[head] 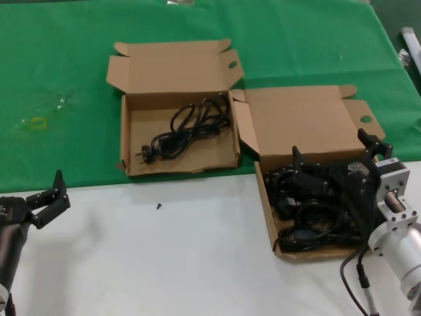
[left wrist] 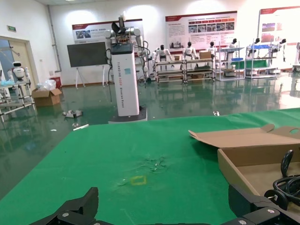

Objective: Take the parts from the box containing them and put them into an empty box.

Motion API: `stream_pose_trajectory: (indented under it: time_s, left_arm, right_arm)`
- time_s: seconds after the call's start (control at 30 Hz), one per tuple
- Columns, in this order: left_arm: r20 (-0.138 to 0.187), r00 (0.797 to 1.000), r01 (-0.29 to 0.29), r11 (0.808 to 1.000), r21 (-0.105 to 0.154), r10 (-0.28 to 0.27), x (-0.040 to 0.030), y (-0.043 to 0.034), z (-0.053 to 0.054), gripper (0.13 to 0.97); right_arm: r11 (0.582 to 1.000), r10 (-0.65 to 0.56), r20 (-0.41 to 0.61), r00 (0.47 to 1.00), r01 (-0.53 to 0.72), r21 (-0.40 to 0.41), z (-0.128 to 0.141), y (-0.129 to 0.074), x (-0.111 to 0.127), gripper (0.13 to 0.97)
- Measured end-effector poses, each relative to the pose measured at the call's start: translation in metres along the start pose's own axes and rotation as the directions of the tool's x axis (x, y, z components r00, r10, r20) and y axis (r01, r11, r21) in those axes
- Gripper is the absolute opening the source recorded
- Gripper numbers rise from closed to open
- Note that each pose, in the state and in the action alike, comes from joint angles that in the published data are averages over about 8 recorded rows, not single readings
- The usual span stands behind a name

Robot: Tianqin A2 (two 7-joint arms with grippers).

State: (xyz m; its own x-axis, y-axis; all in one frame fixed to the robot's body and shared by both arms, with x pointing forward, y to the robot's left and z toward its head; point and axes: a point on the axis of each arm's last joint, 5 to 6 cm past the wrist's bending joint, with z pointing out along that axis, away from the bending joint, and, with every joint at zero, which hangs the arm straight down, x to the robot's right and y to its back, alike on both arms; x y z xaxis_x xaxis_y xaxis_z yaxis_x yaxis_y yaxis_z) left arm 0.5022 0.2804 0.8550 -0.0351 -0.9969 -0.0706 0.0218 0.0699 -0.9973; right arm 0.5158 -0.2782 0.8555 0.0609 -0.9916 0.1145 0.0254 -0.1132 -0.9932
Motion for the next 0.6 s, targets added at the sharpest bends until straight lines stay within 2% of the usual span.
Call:
stream_pose_trajectory:
  time_s: [0.6]
  left_arm:
    - [0.0,1.0,0.0,1.0,0.0,0.0,0.0,0.0,0.0,0.966]
  right_arm:
    - [1.0,0.0,0.0,1.0,0.0,0.0,0.0,0.0,0.0,0.966]
